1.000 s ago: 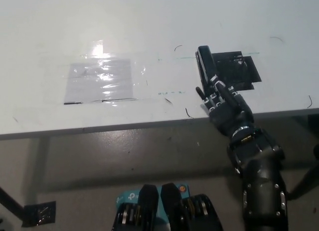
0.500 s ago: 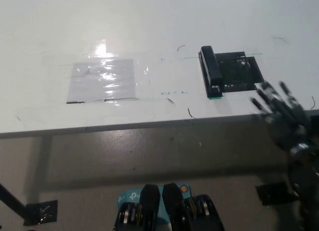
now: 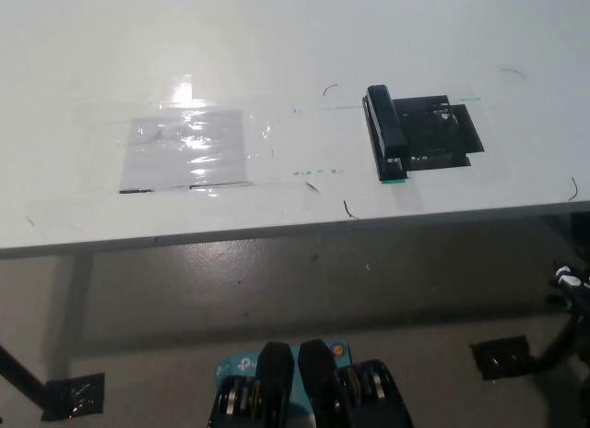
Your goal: A stapler is kept infront of the robot on the black mark on the desk and the robot uses its right hand to lift the top of the stapler to open it
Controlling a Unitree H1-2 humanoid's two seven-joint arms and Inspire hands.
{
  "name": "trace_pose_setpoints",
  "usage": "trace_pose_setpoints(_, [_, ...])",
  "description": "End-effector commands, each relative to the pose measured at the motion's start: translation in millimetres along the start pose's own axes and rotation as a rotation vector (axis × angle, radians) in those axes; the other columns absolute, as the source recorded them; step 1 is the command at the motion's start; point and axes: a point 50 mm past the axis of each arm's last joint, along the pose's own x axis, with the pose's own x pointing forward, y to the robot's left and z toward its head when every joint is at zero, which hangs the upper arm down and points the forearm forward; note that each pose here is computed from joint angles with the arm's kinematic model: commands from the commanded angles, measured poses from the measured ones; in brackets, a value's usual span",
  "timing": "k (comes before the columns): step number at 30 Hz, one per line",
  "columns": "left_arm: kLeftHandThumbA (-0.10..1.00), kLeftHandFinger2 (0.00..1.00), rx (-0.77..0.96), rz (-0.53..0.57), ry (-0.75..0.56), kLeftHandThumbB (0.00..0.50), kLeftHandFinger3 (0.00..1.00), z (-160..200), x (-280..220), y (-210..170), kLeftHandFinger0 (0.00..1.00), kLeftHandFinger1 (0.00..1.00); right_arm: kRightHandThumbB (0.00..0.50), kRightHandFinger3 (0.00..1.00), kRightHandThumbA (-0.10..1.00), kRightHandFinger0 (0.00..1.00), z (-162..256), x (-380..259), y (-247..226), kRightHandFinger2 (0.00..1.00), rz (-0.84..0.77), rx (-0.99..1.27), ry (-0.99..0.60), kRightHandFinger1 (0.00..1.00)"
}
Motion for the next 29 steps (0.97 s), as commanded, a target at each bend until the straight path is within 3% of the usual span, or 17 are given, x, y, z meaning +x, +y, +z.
trace_pose_setpoints(1, [0.36,0.79,0.012,-0.006,-0.050,0.126,0.92,16.7,2.2,10.5,0.61,0.66,0.053,0.60,0.70,0.24,7.4,3.3,10.4,0.42,0.067,-0.043,-0.190,0.31])
trace_pose_setpoints(2, [0.35,0.79,0.011,-0.003,-0.048,0.133,0.91,16.8,2.7,10.6,0.60,0.66,0.081,0.58,0.71,0.22,6.8,4.9,12.0,0.38,0.068,-0.057,-0.198,0.28])
trace_pose_setpoints(4, [0.36,0.78,0.011,-0.005,-0.054,0.134,0.90,15.9,3.5,11.0,0.62,0.66,0.079,0.57,0.72,0.16,6.3,6.6,13.9,0.37,0.053,-0.079,-0.213,0.25])
trace_pose_setpoints(7, [0.36,0.78,0.011,-0.010,-0.057,0.128,0.92,17.7,4.8,10.9,0.61,0.66,0.102,0.57,0.74,0.17,5.3,8.8,15.7,0.36,0.049,-0.116,-0.226,0.24])
trace_pose_setpoints(11, [0.37,0.80,0.023,-0.006,-0.062,0.118,0.94,19.7,3.7,8.4,0.60,0.67,0.089,0.56,0.72,0.18,5.3,11.4,15.8,0.34,0.048,-0.107,-0.229,0.24])
trace_pose_setpoints(12, [0.35,0.77,0.007,0.005,-0.061,0.148,0.90,19.8,3.6,7.9,0.60,0.65,0.085,0.56,0.71,0.17,6.3,11.0,16.5,0.34,0.048,-0.109,-0.227,0.23])
trace_pose_setpoints(14, [0.37,0.78,0.007,-0.001,-0.058,0.159,0.91,20.4,4.5,7.6,0.59,0.65,0.082,0.56,0.69,0.15,6.5,10.5,16.3,0.33,0.050,-0.106,-0.227,0.22])
trace_pose_setpoints(16, [0.36,0.77,0.001,-0.003,-0.056,0.160,0.90,20.8,5.8,6.5,0.55,0.63,0.068,0.54,0.68,0.15,6.3,10.9,15.0,0.31,0.046,-0.105,-0.231,0.21])
trace_pose_setpoints(19, [0.35,0.77,0.002,0.001,-0.055,0.156,0.89,21.0,6.0,5.4,0.58,0.64,0.068,0.55,0.67,0.14,6.7,11.4,14.9,0.30,0.046,-0.106,-0.229,0.21])
trace_pose_setpoints(21, [0.36,0.75,0.002,-0.003,-0.058,0.164,0.90,21.3,7.2,6.2,0.57,0.63,0.068,0.57,0.67,0.17,6.8,11.1,15.8,0.34,0.053,-0.102,-0.223,0.23])
trace_pose_setpoints(29, [0.38,0.75,0.020,-0.017,-0.073,0.140,0.90,20.5,9.1,6.1,0.58,0.64,0.066,0.57,0.68,0.17,8.7,11.2,16.3,0.35,0.056,-0.105,-0.225,0.22])
